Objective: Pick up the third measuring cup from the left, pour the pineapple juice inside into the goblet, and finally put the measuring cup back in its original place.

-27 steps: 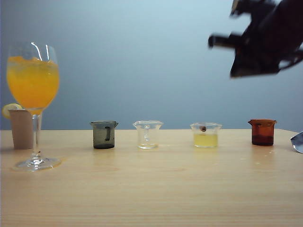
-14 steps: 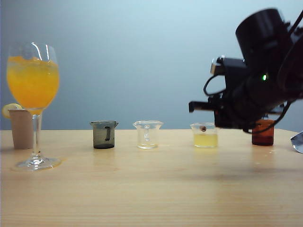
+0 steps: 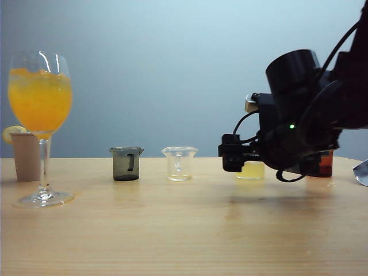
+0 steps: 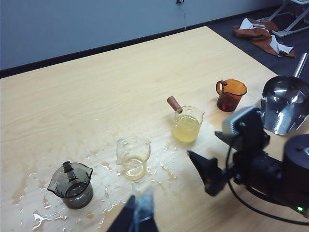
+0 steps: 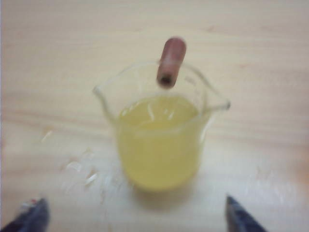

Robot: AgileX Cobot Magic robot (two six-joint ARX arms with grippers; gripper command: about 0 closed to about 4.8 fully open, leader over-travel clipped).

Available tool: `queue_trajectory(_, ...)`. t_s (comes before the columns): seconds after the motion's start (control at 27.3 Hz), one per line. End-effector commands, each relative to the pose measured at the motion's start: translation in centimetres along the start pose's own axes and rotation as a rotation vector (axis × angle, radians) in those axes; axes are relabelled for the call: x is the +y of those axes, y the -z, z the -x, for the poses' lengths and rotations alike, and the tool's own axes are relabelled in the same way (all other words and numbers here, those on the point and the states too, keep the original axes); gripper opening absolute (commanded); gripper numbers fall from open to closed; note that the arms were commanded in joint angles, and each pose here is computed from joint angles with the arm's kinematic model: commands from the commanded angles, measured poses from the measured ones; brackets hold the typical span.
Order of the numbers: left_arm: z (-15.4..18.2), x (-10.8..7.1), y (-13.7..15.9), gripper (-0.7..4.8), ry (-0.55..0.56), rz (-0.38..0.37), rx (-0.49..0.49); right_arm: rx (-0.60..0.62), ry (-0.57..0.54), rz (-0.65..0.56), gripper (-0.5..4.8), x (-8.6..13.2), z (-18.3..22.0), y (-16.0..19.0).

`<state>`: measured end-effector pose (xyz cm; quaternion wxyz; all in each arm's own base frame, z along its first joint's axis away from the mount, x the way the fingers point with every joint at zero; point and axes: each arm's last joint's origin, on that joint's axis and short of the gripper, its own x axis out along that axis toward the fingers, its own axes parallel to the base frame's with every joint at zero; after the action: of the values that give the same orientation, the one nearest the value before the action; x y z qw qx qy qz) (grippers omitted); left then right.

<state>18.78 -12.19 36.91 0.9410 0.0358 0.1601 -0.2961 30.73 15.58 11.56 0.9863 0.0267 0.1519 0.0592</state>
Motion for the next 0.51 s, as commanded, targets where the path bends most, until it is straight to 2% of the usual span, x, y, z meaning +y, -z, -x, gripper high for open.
queue_trajectory(0.04, 0.2, 0.0, -0.2, -0.03, 0.004, -0.008, -0.015, -0.037, 0.03, -0.016, 4.79, 0.2, -1.2, -0.5)
queue_trajectory(0.51, 0.2, 0.0, -0.2, -0.03, 0.004, -0.008, -0.015, -0.062, 0.058, -0.06, 4.79, 0.5, -5.1, -0.8)
